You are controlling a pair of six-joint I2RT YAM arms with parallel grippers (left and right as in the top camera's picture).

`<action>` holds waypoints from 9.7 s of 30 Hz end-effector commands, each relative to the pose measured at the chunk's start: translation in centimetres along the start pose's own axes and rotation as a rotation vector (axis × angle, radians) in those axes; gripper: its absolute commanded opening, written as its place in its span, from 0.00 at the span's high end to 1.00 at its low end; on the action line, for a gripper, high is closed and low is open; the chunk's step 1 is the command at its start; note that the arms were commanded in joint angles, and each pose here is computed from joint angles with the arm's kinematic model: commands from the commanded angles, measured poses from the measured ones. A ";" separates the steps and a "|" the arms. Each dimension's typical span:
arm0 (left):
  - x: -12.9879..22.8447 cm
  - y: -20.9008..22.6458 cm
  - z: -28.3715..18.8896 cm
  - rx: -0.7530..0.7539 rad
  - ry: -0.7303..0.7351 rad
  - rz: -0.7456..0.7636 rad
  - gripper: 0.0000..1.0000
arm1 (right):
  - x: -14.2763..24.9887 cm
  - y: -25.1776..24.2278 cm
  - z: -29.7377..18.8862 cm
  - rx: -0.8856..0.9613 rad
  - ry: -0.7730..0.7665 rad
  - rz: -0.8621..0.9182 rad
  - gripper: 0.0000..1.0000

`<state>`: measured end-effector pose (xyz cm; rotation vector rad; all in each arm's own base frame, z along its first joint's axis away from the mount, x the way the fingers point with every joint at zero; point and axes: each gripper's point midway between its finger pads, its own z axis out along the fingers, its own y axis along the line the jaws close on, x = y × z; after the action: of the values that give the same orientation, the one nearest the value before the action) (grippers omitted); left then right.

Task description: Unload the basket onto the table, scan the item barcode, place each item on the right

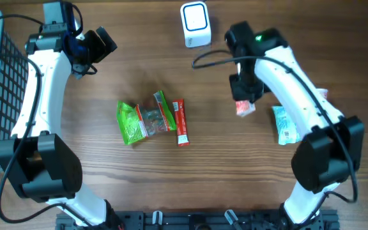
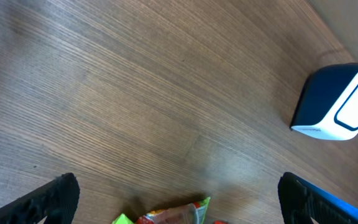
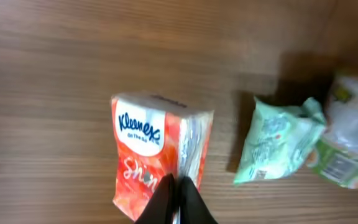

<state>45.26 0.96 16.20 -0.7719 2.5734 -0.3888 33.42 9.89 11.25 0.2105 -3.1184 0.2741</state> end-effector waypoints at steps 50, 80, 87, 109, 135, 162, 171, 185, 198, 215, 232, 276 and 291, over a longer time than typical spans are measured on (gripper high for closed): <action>-0.2 0.0 -0.1 0.005 -0.002 -0.005 0.00 | 3.8 17.7 8.3 -0.039 -0.182 -0.233 0.59; -0.2 0.0 -0.1 0.005 -0.002 -0.005 0.00 | 0.6 9.0 6.8 -0.237 -0.175 -0.439 0.66; -0.2 0.0 -0.1 0.005 -0.002 -0.005 0.00 | 3.1 10.9 7.7 -0.376 -0.121 -0.484 0.60; -0.1 0.0 -0.1 0.005 -0.002 -0.005 0.00 | -0.4 5.8 -0.8 -0.116 -0.511 -0.285 0.96; -0.1 0.0 -0.1 0.005 -0.002 -0.005 0.00 | -15.0 3.7 -12.3 0.251 -0.638 -0.155 0.96; -0.1 0.0 -0.1 0.005 -0.002 -0.005 0.00 | -24.7 6.2 0.4 1.073 -0.569 -0.435 0.96; -0.2 0.0 -0.1 0.005 -0.002 -0.005 0.00 | -18.0 5.2 -12.6 0.560 -0.738 -0.236 0.96; -0.1 0.0 -0.1 0.005 -0.002 -0.005 0.00 | 2.7 -1.9 5.0 -0.019 0.227 -0.019 0.87; -0.2 0.0 -0.1 0.005 -0.002 -0.005 0.00 | -2.3 10.9 -3.2 -0.361 -0.156 -0.034 0.00; -0.1 0.0 -0.1 0.005 -0.002 -0.005 0.00 | -0.5 27.5 7.0 -0.191 -0.306 -0.348 0.00; -0.2 0.0 -0.1 0.005 -0.002 -0.005 0.00 | 0.4 25.6 7.9 -0.241 -0.177 -0.421 0.96; -0.1 0.0 -0.1 0.005 -0.002 -0.005 0.00 | 0.6 6.4 7.6 0.150 0.020 -0.153 0.47; -0.2 0.0 -0.1 0.005 -0.002 -0.005 0.00 | -0.3 12.8 2.5 -0.332 -0.072 -0.101 0.00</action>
<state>45.26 0.96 16.20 -0.7719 2.5734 -0.3888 32.98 21.47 7.73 0.4635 -3.1660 -0.1948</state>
